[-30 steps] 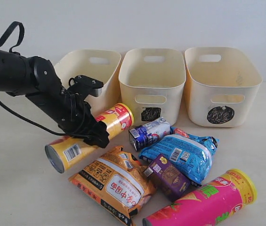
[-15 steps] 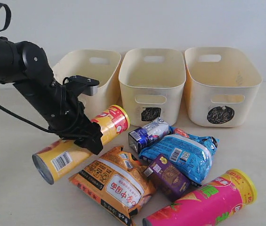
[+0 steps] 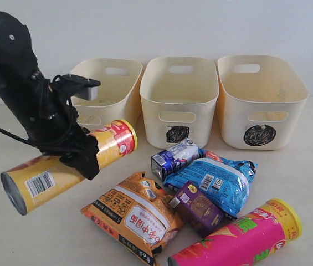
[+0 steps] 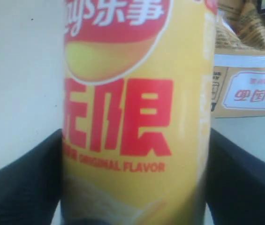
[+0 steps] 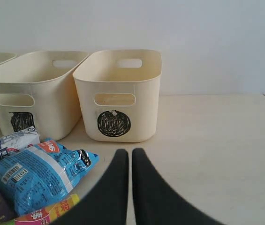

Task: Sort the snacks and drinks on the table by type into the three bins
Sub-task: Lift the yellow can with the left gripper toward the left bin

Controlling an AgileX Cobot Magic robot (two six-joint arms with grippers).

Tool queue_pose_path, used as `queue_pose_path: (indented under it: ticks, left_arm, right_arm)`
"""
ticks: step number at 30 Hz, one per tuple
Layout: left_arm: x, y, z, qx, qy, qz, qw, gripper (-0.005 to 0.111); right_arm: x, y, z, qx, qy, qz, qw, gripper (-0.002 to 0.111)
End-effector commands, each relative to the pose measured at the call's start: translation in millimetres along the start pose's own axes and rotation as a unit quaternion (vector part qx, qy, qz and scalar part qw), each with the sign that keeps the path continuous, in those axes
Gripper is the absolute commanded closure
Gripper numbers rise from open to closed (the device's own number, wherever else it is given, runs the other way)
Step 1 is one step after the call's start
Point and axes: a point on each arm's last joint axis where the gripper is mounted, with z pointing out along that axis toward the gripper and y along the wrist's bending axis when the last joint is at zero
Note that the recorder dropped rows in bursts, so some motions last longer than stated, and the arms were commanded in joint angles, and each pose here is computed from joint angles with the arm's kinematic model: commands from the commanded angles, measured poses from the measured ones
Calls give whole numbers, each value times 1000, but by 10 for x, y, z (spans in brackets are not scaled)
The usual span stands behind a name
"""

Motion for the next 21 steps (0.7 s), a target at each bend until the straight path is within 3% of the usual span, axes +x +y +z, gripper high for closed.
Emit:
queue_pose_path:
  ticks: [1,5,9,13,17,21]
  left_arm:
    - [60,-75,-397,-12,-44,13,999,103]
    - [62,-107,-648,-30,-103,17,994,103]
    - [-85,85,-921,-87,-255,-19,963,103]
    - [-372,441,-1041,-153,-443,-76,880,103]
    - [-623,619,-873,-179,-495,-80,846,103]
    - [-877,773,-640,-187,-504,-80,839,103]
  right_arm:
    - [-7,0,-5,0,-5,0,1000,108]
    - [-7,0,-5,0,-5,0,1000,108]
    - [-7,0,-5,0,-5,0,1000,108]
    - [-7,0,-5,0,-5,0,1000,108]
    - [-7,0,-5,0,-5,0,1000,108]
    - [-7,0,-5,0,-5,0,1000,108]
